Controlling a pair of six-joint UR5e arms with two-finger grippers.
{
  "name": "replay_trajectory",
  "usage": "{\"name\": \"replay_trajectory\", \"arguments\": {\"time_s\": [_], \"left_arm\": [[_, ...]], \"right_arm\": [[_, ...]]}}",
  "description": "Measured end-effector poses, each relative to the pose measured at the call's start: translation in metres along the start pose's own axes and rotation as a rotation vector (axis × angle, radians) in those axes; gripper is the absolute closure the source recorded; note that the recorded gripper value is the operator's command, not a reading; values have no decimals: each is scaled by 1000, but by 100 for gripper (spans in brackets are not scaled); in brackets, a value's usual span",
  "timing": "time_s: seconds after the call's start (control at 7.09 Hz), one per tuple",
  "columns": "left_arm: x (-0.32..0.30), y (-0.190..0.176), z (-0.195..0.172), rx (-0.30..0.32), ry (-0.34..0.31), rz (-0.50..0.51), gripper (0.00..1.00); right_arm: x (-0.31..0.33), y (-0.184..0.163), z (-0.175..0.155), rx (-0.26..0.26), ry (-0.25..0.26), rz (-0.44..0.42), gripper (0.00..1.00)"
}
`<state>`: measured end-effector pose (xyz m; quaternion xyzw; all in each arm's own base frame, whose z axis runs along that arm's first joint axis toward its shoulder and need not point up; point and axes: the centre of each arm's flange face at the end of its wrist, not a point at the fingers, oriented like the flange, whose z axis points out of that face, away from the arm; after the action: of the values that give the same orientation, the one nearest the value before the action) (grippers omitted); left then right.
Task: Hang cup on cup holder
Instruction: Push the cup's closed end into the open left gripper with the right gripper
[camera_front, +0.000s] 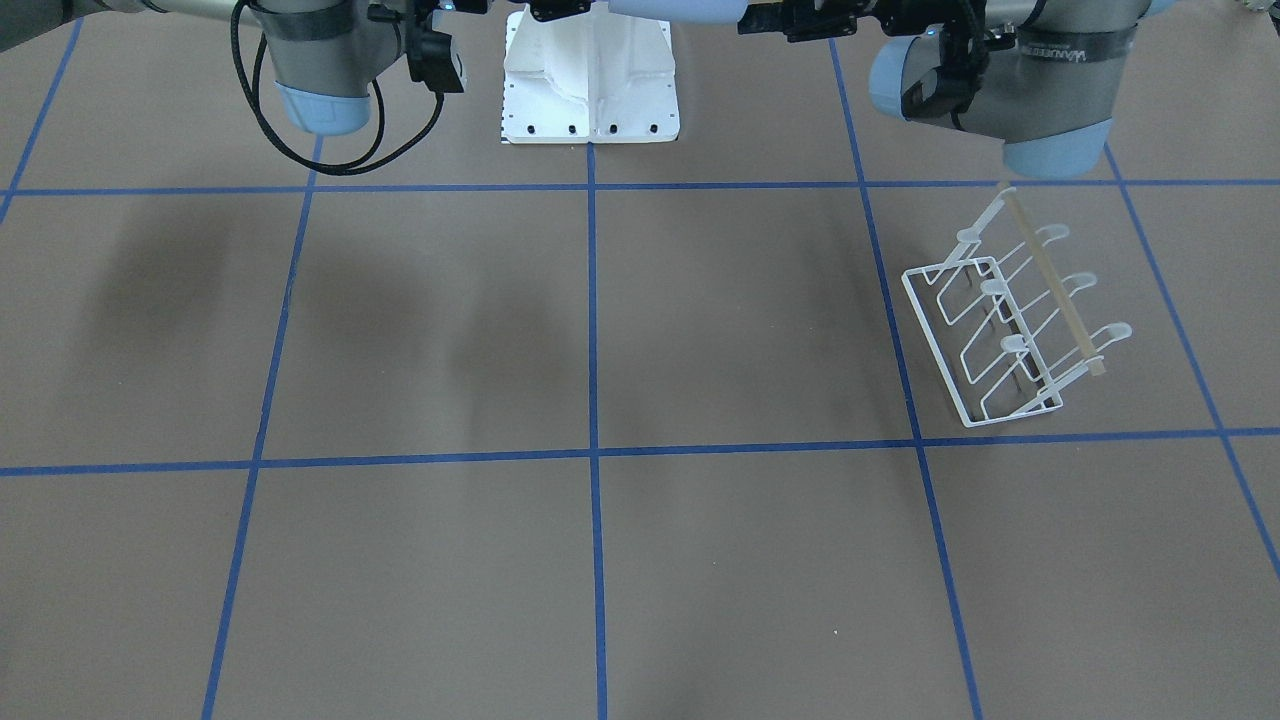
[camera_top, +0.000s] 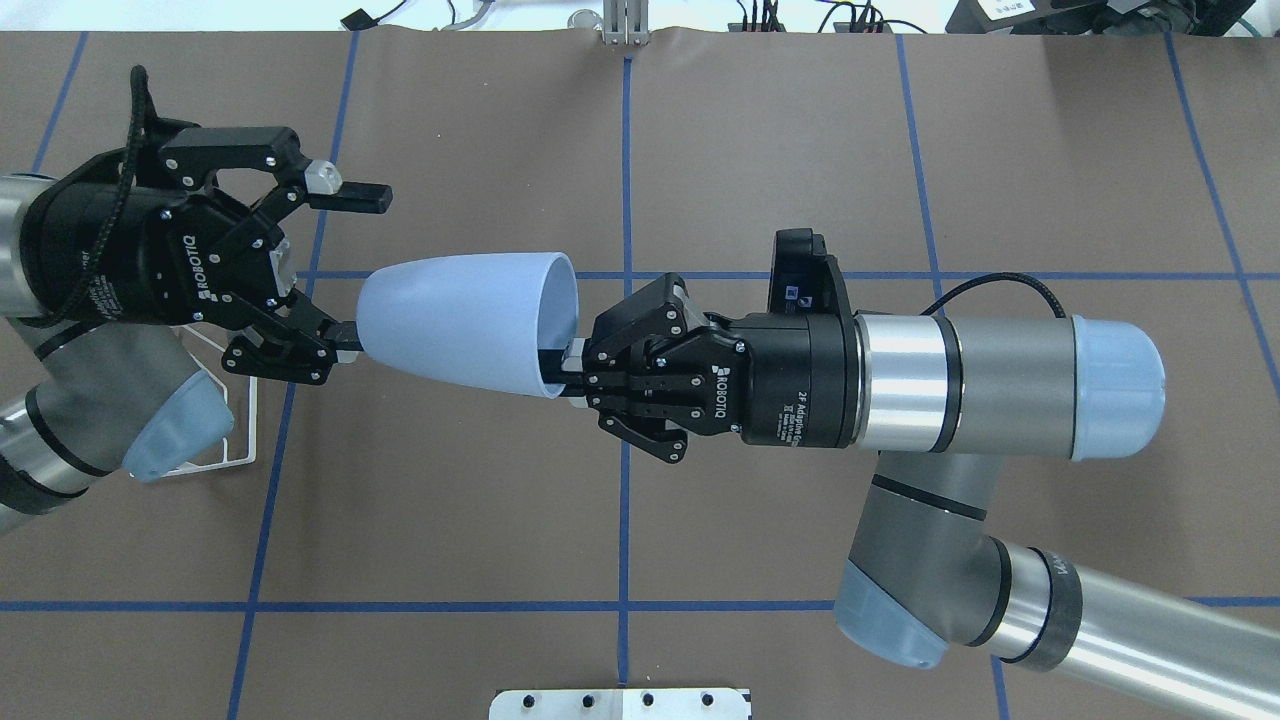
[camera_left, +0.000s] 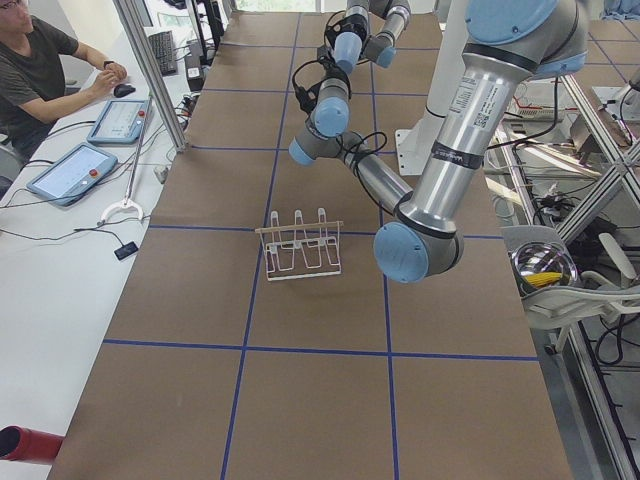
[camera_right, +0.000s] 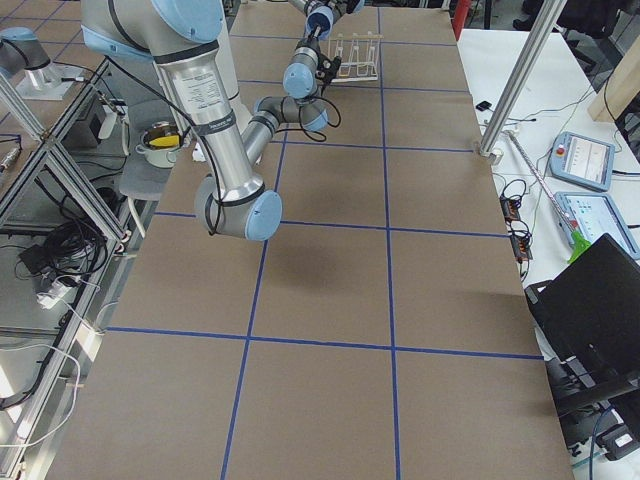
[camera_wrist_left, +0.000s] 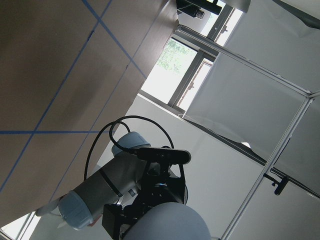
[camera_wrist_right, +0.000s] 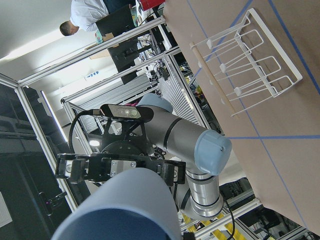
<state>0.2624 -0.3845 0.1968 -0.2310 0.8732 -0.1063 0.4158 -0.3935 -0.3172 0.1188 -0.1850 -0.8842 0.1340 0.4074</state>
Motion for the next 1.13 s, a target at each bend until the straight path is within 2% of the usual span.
{"name": "replay_trajectory", "arguments": {"time_s": [0.42, 1.13], "left_arm": [[-5, 0, 5, -7, -7, -12, 2], [-5, 6, 7, -21, -3, -10, 4]], "right_arm": [[2, 3, 8, 11, -23, 11, 100], [2, 1, 16, 17, -30, 11, 100]]}}
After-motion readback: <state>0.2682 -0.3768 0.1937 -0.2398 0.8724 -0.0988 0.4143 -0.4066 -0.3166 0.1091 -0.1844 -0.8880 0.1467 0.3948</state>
